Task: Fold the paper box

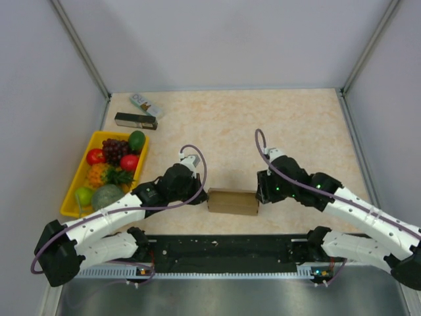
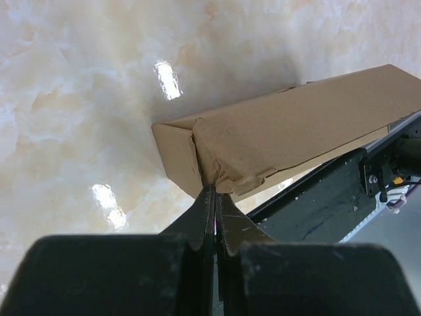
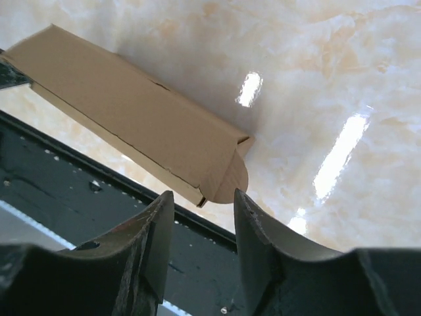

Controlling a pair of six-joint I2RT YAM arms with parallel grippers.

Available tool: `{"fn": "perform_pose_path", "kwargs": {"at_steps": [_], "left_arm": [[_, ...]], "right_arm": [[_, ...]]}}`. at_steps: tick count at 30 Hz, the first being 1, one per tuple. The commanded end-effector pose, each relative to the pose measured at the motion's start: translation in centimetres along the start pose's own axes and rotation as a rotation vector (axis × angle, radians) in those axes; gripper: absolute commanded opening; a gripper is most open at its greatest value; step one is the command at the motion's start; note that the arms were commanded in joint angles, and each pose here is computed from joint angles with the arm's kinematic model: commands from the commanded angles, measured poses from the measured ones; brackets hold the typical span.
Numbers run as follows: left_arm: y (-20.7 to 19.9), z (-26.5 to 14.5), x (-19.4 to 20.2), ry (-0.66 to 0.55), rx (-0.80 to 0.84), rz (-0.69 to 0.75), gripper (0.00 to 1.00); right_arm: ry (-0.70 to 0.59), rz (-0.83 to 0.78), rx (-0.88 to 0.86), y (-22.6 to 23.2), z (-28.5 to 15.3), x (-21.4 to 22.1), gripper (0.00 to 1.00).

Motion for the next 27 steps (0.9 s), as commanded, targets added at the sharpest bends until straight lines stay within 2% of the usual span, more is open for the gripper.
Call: {"fn": "perform_pose_path", "kwargs": {"at_steps": [1, 12, 15, 19, 22, 24, 25, 27], "left_arm": [[1.5, -0.2, 1.2, 0.057, -0.077, 0.019, 0.00], [1.4, -0.3, 1.1, 0.054, -0.073, 0.024, 0.00], [1.3, -0.2, 1.0, 0.050, -0.070, 0.024, 0.00], [1.1, -0.1, 1.0, 0.059, -0.062, 0.024, 0.00], [1.0, 0.1, 1.0, 0.060, -0.060, 0.025, 0.00], [0.9, 0.1, 0.9, 0.059, -0.059, 0.027, 0.00], [0.9, 0.2, 1.0, 0.062, -0.063, 0.029, 0.00], [0.9, 0.2, 1.1, 0.066, -0.062, 0.028, 0.00]], "right_arm": [[-0.007, -0.145, 0.144, -0.3, -0.5, -1.1, 0.41], [0.081, -0.239, 0.274, -0.7, 1.2, -0.3, 0.40], [0.072, -0.245, 0.307, -0.8, 1.5, -0.4, 0.32], [0.038, -0.222, 0.295, -0.4, 1.6, -0.9, 0.16], [0.019, -0.203, 0.258, 0.3, 1.6, -1.2, 0.11], [0.019, -0.208, 0.242, 0.5, 1.7, -1.2, 0.14], [0.015, -0.214, 0.247, 0.5, 1.6, -1.3, 0.20], [0.010, -0.217, 0.248, 0.4, 1.5, -1.5, 0.21]]}}
Point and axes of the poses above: each gripper's point midway between its finger pads, its own z axis out along the fingers, its own y axis along the line the jaws close on, x = y × z, the point moved 3 cm from there along -z, back along the fingers, and after that the axes turned 5 degrees about -z, right-handed, at the moved point
